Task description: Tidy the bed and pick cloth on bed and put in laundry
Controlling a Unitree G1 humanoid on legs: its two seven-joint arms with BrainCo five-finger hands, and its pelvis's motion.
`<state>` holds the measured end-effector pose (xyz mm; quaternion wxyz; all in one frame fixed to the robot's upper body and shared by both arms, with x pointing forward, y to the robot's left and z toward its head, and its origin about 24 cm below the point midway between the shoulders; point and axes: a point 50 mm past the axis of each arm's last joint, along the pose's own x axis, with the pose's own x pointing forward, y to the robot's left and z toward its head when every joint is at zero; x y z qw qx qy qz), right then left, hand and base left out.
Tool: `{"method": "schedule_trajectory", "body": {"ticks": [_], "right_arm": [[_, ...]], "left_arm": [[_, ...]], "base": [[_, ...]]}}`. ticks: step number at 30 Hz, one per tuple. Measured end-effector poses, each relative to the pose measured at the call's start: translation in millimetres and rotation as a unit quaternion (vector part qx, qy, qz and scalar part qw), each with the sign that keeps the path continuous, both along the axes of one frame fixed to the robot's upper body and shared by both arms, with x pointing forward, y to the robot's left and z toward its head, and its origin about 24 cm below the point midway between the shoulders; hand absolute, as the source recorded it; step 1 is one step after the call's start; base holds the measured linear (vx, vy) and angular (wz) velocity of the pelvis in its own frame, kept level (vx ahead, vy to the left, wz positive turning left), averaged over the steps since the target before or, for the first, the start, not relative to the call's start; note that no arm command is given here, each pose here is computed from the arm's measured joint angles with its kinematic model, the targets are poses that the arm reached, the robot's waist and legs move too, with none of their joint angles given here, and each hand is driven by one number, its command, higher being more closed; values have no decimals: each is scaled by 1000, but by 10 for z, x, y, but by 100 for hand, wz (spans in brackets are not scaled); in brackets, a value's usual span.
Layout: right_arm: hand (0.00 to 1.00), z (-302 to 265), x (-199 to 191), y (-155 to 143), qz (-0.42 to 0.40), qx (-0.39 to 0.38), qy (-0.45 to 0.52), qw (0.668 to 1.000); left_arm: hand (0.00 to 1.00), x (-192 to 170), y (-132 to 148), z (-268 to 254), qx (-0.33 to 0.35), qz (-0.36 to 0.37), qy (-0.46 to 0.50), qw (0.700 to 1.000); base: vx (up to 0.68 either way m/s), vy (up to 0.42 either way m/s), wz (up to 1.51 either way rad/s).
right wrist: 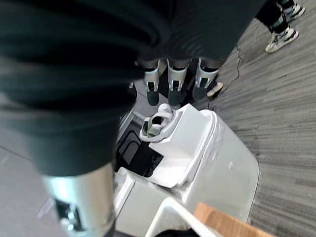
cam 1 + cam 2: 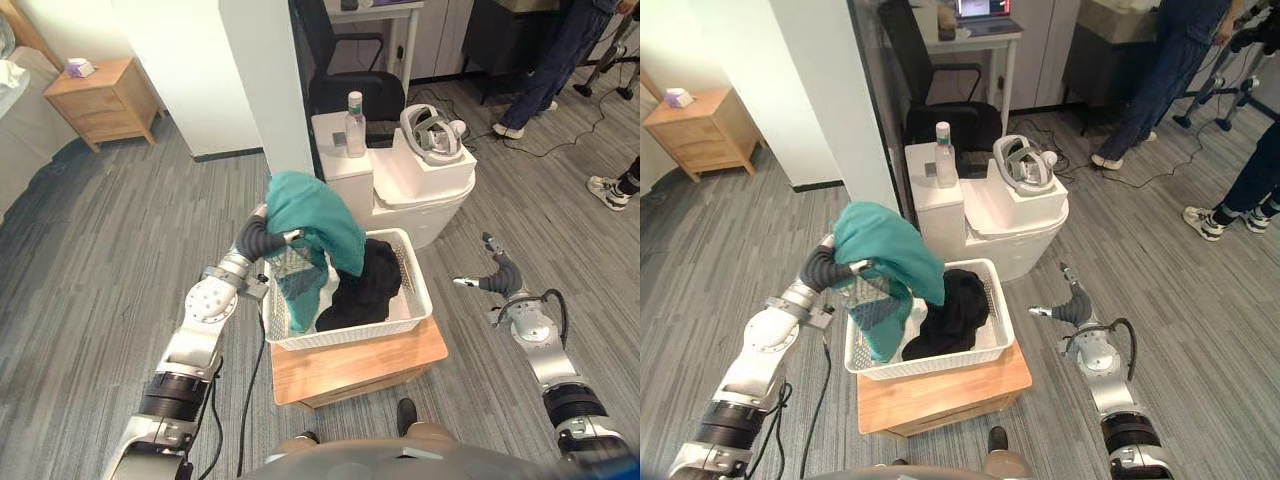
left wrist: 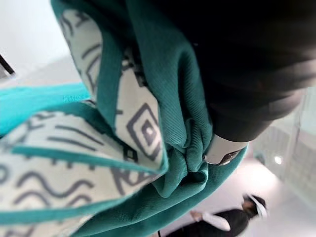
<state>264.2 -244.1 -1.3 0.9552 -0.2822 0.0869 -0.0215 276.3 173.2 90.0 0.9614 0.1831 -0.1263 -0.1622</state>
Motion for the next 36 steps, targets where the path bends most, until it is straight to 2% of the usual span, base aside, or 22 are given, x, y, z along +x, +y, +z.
{"method": "schedule_trajectory", "body": {"ticks": [7, 15, 16, 21, 27, 36], "right_arm": [[0, 48, 88, 198, 24, 17, -14, 999], [0, 610, 512, 327, 33, 51, -113, 992], [0, 688, 561, 331, 30, 53, -126, 990], [0, 696, 555, 266, 9, 66, -128, 990], [0, 644, 511, 238, 2, 66, -122, 990], [0, 509, 291, 15, -31, 71, -111, 991]], "left_arm": [[100, 166, -248, -118, 65, -5, 29, 997], [100, 752, 79, -209, 117, 148, 97, 977], [0, 786, 129, -214, 105, 167, 107, 975], [0, 748, 291, -444, 61, 228, 164, 958], [0, 633, 399, -644, -16, 250, 208, 945], [0, 288, 392, -858, -108, 188, 240, 946]], "base": [[-9, -7, -16], [-62, -21, -17], [-11, -9, -18], [32, 12, -16], [0, 7, -2], [-11, 3, 10]]}}
